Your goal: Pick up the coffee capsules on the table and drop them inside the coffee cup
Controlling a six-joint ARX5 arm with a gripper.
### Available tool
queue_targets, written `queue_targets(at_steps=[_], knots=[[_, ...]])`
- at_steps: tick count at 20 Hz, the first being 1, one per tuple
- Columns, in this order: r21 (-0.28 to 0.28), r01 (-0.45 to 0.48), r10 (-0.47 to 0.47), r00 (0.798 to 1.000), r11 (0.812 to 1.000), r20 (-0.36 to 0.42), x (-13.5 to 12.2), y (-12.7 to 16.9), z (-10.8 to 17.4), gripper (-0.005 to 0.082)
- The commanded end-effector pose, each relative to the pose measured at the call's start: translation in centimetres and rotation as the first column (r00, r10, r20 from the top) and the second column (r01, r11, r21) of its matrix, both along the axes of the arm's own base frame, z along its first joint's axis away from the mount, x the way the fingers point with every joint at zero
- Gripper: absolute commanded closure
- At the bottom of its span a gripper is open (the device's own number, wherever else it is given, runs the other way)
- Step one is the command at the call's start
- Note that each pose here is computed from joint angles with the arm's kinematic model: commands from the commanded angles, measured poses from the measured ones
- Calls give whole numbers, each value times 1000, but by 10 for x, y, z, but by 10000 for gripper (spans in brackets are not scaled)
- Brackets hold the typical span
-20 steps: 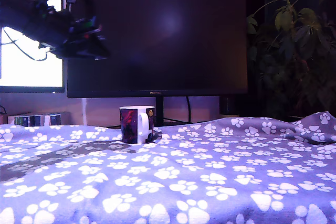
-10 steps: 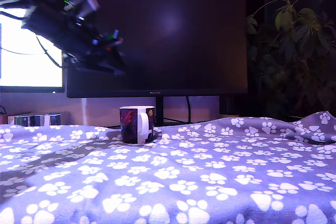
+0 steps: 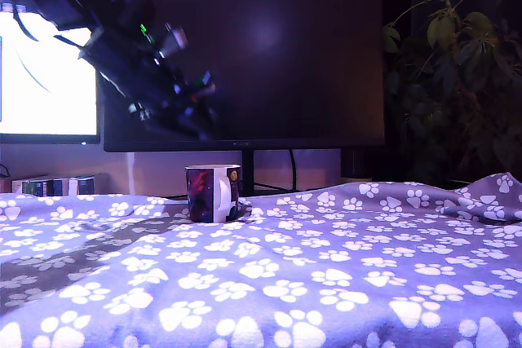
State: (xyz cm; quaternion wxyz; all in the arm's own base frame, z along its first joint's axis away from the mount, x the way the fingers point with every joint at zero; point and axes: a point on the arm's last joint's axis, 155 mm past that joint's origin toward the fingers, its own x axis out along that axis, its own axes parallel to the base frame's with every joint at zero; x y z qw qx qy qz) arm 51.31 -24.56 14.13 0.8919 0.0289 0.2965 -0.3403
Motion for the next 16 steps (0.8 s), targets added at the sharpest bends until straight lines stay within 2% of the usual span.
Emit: queue_targets(at_steps=[1, 6, 11, 15, 16], knots=[[7, 15, -15, 1000, 1000, -22, 0, -6, -14, 640], [27, 16, -14, 997, 1000, -82, -7, -3, -30, 640], [48, 2, 3, 995, 999, -102, -9, 1, -35, 631], [73, -26, 33, 995, 997, -96, -6, 7, -37, 403], [77, -30, 38, 995, 997, -95, -5, 8, -38, 378]])
